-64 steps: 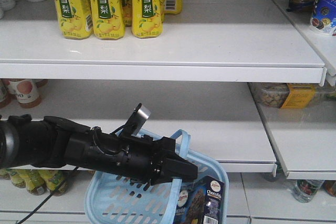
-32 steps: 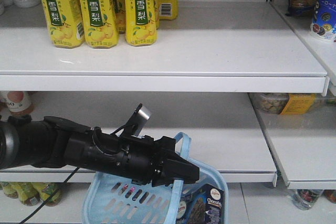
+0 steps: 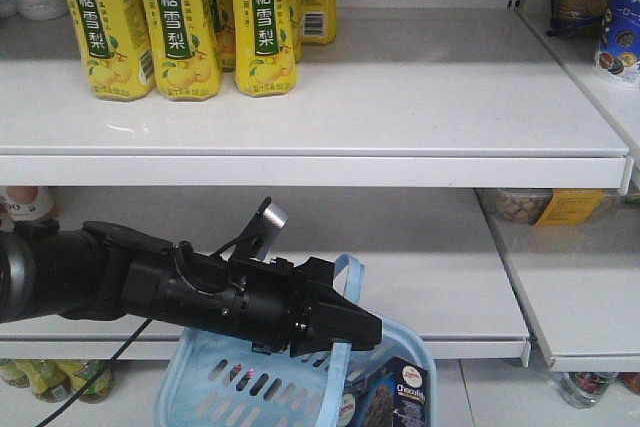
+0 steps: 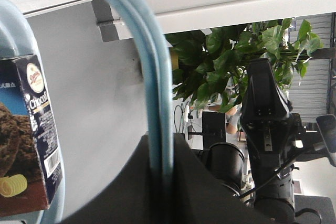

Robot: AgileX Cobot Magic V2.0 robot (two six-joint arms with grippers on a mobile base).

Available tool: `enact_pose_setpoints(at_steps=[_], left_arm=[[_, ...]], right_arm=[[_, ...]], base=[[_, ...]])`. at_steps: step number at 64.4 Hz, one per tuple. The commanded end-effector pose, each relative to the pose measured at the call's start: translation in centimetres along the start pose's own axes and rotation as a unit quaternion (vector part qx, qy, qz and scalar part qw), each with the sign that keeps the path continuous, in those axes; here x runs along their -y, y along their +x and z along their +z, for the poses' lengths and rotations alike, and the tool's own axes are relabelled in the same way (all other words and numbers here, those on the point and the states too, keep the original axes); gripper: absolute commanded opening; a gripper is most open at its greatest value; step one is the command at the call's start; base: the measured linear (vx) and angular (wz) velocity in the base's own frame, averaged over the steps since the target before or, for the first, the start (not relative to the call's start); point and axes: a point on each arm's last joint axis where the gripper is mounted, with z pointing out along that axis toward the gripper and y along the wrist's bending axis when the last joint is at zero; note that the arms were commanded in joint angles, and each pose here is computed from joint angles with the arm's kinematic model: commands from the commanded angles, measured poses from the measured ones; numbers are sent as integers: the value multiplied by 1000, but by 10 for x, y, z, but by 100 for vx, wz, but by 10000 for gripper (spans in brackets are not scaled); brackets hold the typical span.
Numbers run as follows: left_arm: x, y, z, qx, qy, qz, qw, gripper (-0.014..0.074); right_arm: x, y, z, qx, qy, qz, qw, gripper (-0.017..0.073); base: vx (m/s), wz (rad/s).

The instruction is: Left arm holds basket, right arm returns cookies

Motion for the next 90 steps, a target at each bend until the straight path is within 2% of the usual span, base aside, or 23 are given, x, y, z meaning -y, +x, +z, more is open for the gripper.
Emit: enact_pose_setpoints(at_steps=[1, 90], left_arm=[[28, -5, -8, 24, 47, 34, 998, -6], [28, -5, -8, 24, 47, 34, 998, -6]], right_arm=[[-1, -6, -1, 41, -4, -5, 999, -9], [-1, -7, -1, 42, -4, -5, 999, -9]], base=[[1, 0], [0, 0]])
